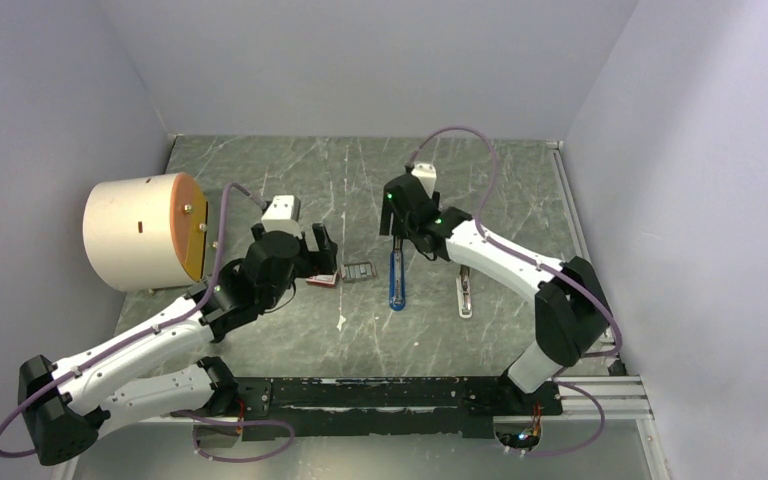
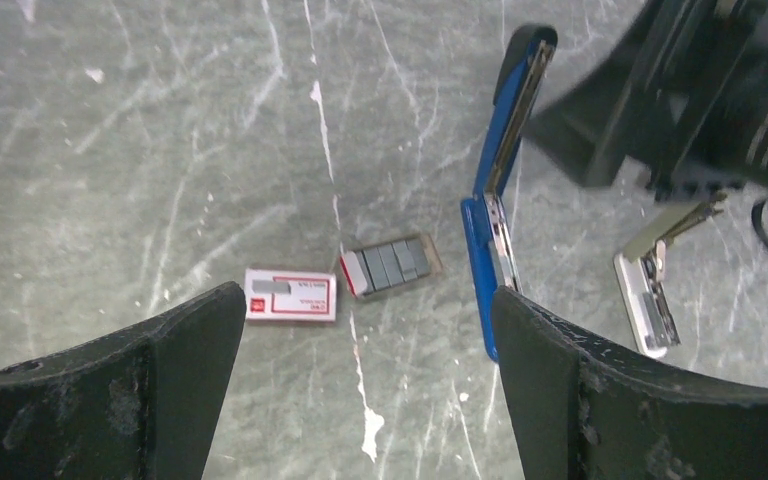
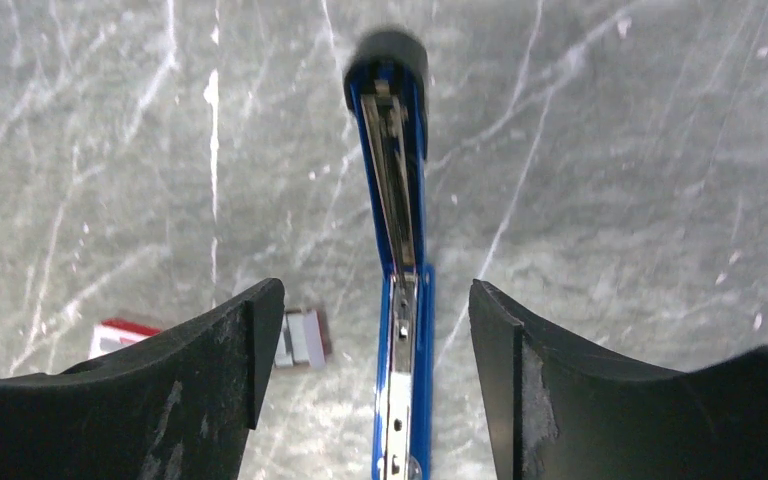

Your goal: Load the staples into the stapler

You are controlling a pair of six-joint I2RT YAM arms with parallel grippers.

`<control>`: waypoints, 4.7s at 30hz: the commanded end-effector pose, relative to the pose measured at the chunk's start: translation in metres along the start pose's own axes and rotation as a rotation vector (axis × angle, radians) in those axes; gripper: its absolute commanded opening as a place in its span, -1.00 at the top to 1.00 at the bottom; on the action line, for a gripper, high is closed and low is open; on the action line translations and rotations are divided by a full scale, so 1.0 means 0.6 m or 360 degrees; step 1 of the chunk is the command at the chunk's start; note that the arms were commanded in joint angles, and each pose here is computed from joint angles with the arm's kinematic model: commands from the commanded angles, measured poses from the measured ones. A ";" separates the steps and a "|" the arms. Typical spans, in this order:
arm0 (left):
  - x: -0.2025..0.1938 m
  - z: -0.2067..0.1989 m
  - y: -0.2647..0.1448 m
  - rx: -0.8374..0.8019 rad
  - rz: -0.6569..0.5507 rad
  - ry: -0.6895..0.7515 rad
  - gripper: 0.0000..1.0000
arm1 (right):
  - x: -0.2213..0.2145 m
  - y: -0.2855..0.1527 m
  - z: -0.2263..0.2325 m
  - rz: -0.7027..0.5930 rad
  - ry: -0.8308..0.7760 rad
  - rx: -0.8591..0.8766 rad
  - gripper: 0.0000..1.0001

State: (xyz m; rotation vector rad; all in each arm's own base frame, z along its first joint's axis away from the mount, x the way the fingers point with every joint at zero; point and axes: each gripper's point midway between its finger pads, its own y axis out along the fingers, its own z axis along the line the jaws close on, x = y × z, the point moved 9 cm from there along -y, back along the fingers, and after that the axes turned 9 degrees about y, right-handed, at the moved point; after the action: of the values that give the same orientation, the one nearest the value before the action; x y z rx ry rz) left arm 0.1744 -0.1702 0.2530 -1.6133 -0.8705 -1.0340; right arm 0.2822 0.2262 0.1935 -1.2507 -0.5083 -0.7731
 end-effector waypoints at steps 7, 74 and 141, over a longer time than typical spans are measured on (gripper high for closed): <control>-0.055 -0.029 0.005 -0.0241 0.0236 -0.0270 -0.94 | 0.072 0.072 0.009 -0.0060 -0.0093 -0.0094 -0.42; -0.105 0.000 0.028 0.0006 0.0358 -0.0298 -0.67 | -0.158 0.091 0.101 0.0659 -0.0694 0.0163 0.25; -0.092 0.035 0.007 0.0185 0.0229 -0.0357 -0.70 | -0.259 -0.015 0.066 0.0897 -0.0649 0.0022 0.46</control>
State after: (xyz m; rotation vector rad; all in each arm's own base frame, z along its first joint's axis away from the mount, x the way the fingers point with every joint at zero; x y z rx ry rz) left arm 0.1605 -0.1579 0.2005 -1.7120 -0.9030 -0.7106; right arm 0.1763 0.2991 0.1011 -1.4099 -0.4582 -0.0384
